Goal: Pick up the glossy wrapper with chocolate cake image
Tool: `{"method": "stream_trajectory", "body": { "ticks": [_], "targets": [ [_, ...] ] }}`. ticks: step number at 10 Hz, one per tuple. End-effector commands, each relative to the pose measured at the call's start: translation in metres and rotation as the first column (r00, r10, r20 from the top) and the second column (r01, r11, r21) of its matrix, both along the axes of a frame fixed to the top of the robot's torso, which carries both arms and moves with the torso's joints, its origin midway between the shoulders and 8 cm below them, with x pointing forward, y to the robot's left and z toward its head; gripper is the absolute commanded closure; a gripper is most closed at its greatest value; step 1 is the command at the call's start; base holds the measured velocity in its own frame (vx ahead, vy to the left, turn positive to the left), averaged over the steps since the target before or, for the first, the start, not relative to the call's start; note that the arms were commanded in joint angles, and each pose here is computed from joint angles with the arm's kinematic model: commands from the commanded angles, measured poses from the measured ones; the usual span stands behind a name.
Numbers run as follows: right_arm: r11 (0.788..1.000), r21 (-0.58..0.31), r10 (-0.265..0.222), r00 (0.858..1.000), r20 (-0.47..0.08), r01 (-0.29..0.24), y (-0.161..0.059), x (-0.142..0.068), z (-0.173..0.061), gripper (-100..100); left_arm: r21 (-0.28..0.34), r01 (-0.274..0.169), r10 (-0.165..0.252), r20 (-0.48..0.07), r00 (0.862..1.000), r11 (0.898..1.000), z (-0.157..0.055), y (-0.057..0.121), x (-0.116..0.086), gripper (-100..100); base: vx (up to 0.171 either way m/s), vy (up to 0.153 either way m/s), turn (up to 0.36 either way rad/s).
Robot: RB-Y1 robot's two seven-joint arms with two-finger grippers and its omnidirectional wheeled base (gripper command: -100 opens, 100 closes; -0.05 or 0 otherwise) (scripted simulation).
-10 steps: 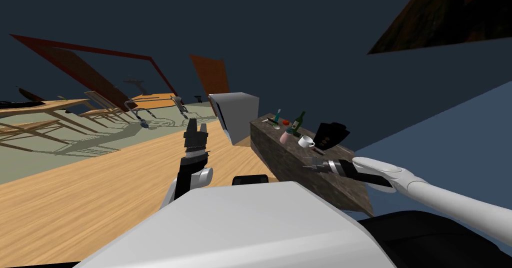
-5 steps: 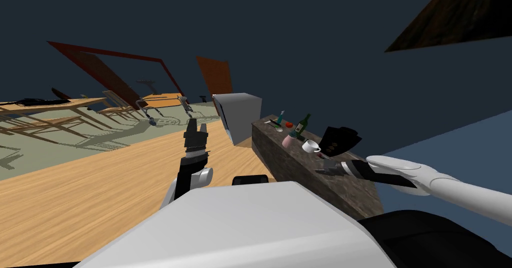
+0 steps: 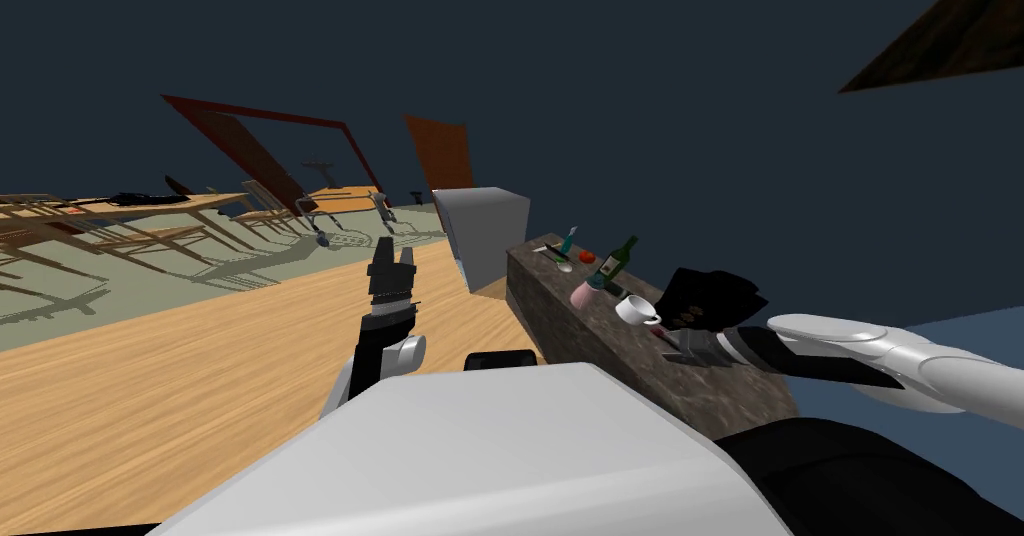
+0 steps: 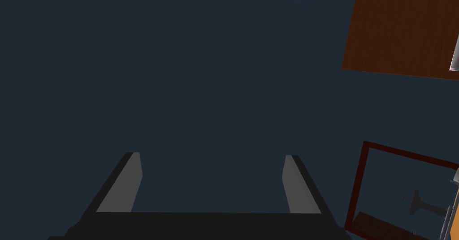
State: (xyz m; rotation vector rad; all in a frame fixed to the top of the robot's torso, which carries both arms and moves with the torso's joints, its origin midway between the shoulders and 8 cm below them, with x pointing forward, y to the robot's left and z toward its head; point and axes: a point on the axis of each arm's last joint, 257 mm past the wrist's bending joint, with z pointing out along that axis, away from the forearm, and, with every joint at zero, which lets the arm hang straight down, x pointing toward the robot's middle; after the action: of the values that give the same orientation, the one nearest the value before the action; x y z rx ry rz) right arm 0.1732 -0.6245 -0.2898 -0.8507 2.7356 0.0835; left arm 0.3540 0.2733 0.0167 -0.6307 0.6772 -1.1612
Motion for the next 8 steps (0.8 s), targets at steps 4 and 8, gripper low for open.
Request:
{"method": "stream_trajectory", "body": {
  "ticks": [4, 8],
  "targets": [
    [0.994, -0.098, -0.067, 0.993, -0.099, 0.057, -0.04, -0.046, -0.004, -100, 0.0, 0.0, 0.0, 0.0, 1.0, 1.0, 0.0, 0.0, 0.0, 0, 0.123, -0.065, 0.099],
    [0.99, -0.114, -0.093, 0.987, -0.134, 0.078, -0.047, -0.067, -0.011, 0, 0.0, 0.0, 0.0, 0.0, 1.0, 1.0, 0.0, 0.0, 0.0, 0, 0.058, -0.017, 0.036]
  ]
}}
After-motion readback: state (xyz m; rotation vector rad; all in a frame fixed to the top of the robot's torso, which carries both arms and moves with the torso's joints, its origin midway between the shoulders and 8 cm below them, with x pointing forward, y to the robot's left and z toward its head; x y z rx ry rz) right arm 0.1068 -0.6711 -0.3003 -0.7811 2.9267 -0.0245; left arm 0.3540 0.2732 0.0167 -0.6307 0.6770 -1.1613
